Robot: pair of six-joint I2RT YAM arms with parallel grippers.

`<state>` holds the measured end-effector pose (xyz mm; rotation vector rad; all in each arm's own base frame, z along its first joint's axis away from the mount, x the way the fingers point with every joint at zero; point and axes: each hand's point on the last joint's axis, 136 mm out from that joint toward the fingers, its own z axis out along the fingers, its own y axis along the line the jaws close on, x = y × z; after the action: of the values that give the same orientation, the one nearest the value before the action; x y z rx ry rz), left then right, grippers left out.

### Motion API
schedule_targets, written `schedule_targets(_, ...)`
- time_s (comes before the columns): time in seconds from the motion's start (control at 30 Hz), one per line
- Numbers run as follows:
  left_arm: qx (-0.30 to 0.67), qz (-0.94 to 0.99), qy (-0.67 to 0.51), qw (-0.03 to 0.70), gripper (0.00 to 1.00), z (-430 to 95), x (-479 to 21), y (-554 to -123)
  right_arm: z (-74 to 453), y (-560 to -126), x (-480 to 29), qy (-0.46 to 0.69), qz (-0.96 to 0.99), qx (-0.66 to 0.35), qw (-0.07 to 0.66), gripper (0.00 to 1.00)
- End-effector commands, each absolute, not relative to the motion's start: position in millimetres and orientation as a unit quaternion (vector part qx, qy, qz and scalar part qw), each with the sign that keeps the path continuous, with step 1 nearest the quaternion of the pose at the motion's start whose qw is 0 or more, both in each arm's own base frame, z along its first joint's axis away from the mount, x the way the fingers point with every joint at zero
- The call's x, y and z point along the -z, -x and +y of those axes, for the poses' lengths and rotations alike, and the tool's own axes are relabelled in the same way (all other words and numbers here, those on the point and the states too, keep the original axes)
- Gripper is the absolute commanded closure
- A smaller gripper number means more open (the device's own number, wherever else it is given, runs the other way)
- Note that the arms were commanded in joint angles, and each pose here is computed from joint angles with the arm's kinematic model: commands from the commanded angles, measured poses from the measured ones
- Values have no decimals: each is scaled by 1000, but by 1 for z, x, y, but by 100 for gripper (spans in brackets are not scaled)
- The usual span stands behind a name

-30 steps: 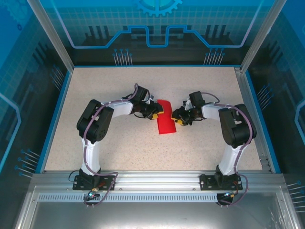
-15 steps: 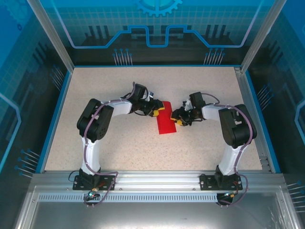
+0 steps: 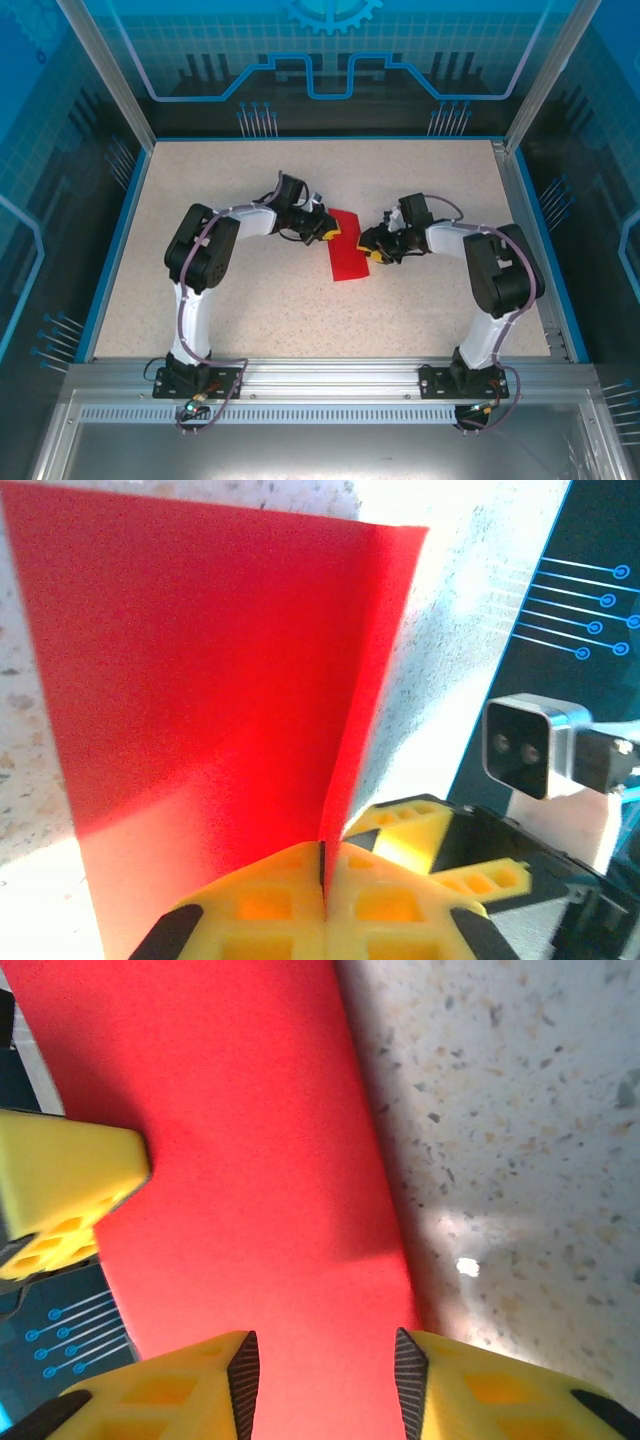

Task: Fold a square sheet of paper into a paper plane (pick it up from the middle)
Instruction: Fold the triangle a second time at the center of the table.

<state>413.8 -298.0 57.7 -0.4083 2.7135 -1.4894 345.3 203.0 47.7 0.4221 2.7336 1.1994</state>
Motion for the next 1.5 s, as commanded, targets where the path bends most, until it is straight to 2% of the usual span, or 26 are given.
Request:
schedule_targets(0.0, 458, 884, 91, -13, 98, -293, -60, -406, 190, -344, -68, -130, 915, -365, 108, 54)
schedule_targets(0.13, 443, 895, 44, -22, 98, -291, -69, -398, 183, -350, -104, -102, 913, -344, 195, 41)
schedule_targets(0.27, 451, 892, 21, -29, 98, -295, -79, -395, 173, -342, -98, -104, 924, -303, 207, 37)
schedule_targets(0.37, 464, 885, 9, -34, 98, -301, -87, -393, 171, -343, -92, -110, 929, -291, 202, 38)
schedule_targets(0.5, 460, 887, -9, -45, 97, -309, -87, -387, 175, -346, -95, -98, 923, -290, 235, 41)
schedule_targets(0.63, 440, 896, 6, -59, 98, -311, -73, -384, 179, -346, -104, -70, 913, -283, 285, 35)
schedule_targets(0.7, 439, 896, 15, -58, 97, -311, -70, -386, 188, -338, -106, -38, 918, -300, 255, 35)
schedule_targets(0.77, 437, 897, 18, -58, 95, -312, -70, -385, 197, -329, -104, -10, 928, -287, 237, 43)
schedule_targets(1.03, 422, 904, 32, -60, 94, -310, -62, -386, 236, -297, -108, 133, 940, -121, 290, 44)
schedule_targets(1.27, 421, 904, 40, -62, 95, -311, -61, -386, 275, -272, -106, 211, 923, -53, 319, 35)
schedule_targets(1.47, 425, 902, 41, -64, 95, -312, -61, -386, 293, -266, -93, 245, 916, -20, 316, 33)
